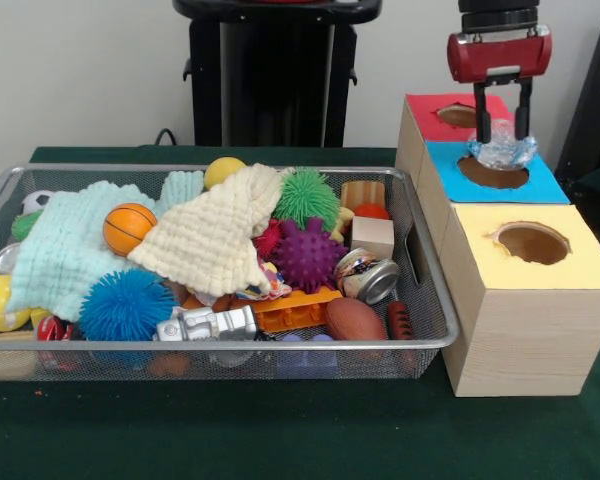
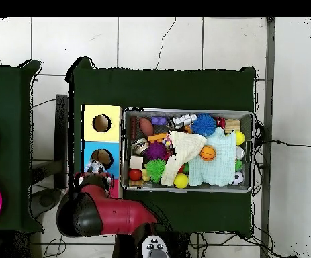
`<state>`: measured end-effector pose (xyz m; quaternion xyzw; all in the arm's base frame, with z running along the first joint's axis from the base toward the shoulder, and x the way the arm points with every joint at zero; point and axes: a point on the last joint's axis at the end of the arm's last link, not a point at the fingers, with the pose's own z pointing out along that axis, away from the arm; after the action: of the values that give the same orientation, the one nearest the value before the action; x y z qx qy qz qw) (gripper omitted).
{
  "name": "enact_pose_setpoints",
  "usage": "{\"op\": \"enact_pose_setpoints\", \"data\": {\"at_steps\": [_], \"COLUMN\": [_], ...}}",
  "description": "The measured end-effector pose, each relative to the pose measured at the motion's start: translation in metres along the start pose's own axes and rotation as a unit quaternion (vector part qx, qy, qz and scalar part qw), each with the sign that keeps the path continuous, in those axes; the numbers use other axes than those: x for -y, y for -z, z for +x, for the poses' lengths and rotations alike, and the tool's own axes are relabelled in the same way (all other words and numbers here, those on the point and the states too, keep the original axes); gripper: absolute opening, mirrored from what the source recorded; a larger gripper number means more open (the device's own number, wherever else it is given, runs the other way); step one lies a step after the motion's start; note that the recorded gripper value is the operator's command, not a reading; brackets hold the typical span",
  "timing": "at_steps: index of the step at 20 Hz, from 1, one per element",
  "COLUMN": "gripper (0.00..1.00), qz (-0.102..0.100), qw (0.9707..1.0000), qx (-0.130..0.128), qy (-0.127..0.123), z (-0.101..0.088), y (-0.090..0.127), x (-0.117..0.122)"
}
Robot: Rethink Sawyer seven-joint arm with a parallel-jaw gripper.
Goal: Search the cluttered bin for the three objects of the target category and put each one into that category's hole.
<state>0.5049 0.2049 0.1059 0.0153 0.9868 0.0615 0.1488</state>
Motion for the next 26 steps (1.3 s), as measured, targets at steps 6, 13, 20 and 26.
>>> {"op": "enact_pose_setpoints", "data": {"at_steps": [6,13,20,26], "gripper": [0.0,0.0,0.0,0.0], "qz": [0.017,0.036,0.039,0.044], "qw": [0.9997,0.9993,0.9992,0.9983], "qx": [-0.015,-0.013,-0.009,0.036], "qy": [0.004,0.0,-0.008,-0.016], "z": [0.014,0.02,0.018,0.001], "y": [-0.001,0.002,-0.002,-0.019], "x": [-0.002,-0.005,0.0,0.017]}}
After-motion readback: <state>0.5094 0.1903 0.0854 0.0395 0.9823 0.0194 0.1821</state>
